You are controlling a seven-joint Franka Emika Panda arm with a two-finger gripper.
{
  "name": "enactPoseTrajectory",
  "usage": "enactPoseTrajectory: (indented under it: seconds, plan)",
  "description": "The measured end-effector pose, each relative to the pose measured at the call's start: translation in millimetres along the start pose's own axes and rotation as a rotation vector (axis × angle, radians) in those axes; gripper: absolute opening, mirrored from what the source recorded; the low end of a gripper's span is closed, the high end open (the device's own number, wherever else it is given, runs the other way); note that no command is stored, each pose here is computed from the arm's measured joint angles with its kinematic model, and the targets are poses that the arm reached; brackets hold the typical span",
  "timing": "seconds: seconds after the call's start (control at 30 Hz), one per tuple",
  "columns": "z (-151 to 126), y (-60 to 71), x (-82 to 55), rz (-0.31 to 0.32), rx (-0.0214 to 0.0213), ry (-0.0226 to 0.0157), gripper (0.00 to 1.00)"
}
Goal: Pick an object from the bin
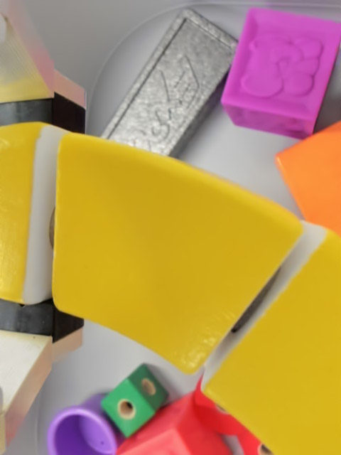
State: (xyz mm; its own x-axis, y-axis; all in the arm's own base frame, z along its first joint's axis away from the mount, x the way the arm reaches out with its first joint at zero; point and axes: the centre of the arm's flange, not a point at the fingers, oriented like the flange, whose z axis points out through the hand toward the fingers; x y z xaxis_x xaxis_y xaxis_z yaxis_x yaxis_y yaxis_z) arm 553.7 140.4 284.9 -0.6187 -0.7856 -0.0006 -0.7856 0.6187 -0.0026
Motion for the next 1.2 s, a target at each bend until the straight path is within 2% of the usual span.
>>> enactPoseTrajectory:
  seconds: [0.1, 0.27, 0.53, 1.2]
  plan:
    - [-11.6, -0.2, -0.2, 0.0, 0.0006, -0.0008, 0.0]
    - [-31.5, -0.3, -0.1, 0.001, -0.0005, 0.0009, 0.0]
    - [-62.5, -0.5, -0.3, 0.001, 0.0007, -0.0002, 0.0]
    - [-115.3, -0.9, -0.7, 0.002, 0.0003, 0.001, 0.0]
